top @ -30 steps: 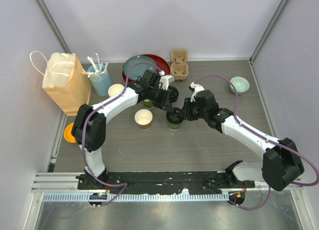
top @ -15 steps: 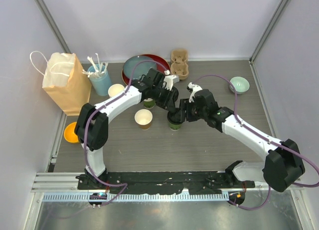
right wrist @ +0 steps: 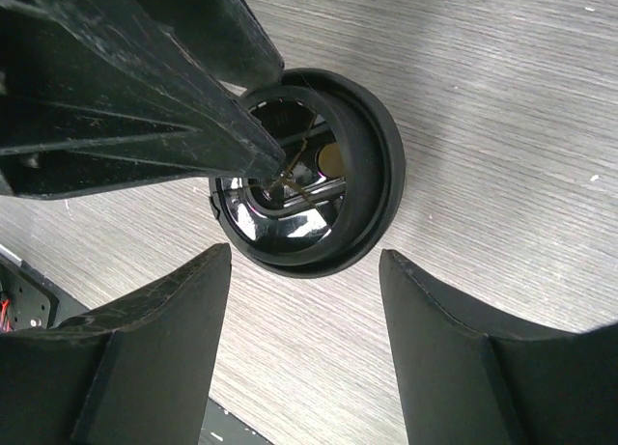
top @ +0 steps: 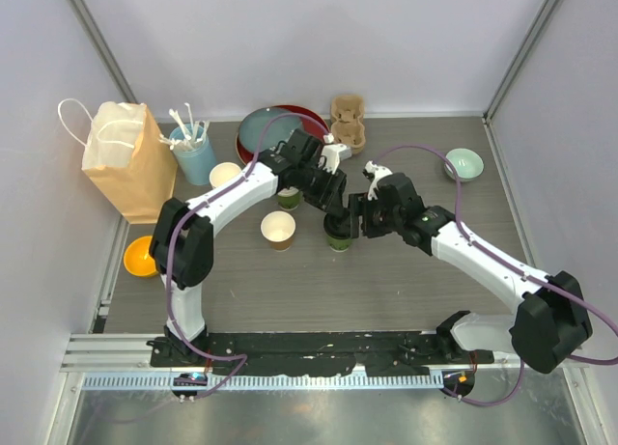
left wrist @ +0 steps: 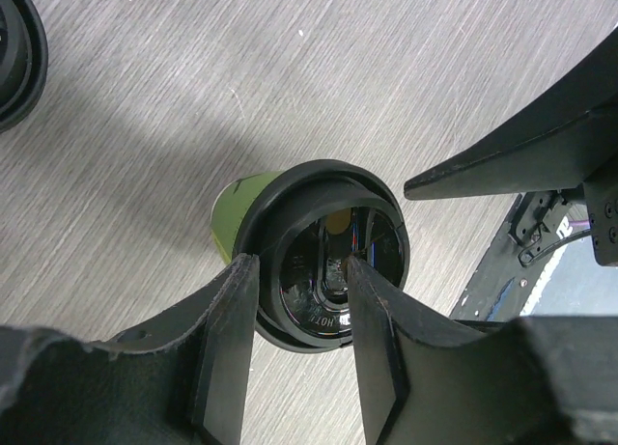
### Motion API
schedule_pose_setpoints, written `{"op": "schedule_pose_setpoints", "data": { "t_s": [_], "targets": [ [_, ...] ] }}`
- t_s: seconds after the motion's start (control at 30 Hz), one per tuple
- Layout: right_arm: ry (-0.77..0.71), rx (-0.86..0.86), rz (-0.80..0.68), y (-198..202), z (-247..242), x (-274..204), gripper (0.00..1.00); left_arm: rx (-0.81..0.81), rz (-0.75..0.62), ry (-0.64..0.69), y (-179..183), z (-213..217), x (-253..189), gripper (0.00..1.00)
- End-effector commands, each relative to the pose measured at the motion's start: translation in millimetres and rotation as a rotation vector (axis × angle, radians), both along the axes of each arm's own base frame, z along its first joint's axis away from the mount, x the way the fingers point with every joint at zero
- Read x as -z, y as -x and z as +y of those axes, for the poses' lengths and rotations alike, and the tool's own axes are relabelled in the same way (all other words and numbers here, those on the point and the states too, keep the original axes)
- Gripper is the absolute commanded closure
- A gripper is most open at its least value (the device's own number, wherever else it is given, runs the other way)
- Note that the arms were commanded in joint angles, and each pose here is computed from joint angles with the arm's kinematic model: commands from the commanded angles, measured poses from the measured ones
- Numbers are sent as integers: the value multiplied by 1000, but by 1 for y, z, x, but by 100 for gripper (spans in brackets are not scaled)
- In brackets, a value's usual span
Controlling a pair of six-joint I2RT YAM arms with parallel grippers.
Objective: Pack the takeout coffee
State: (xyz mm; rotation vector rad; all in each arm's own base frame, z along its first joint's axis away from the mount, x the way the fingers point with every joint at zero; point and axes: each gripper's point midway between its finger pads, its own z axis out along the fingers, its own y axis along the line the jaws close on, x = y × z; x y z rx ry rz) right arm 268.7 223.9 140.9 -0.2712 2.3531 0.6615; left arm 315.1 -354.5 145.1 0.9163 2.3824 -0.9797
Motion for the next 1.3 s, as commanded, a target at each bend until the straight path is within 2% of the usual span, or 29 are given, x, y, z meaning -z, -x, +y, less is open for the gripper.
{"op": "schedule_pose_setpoints", "data": {
  "t_s": [0.0,0.13,0.23,0.43,0.5,0.6,0.7,0.97,1.27],
  "targets": [
    [-15,32,-74,-7,-3,-30,32,18,-27,-1,-5,-3,-7,54],
    [0,33,-107,-11,-5,-37,32,17,-37,6,-7,-4,-14,52],
    [37,7,-152,-20,-6,-45,34,29,-55,25,-6,-5,-28,45],
    [76,-137,-203,-35,8,-55,35,39,-75,53,-2,-3,-50,38],
    [88,-163,-193,-40,9,-49,38,15,-55,49,0,3,-53,41],
    [121,-204,-178,-45,8,-38,47,-46,12,33,5,19,-51,52],
    [112,-235,-163,-43,11,-33,47,-63,71,28,22,28,-45,60],
    [115,-208,-145,-37,4,-20,50,-57,151,32,55,27,-25,60],
    [126,-205,-142,-44,6,-11,59,-69,169,23,47,15,-11,62]
  ]
}}
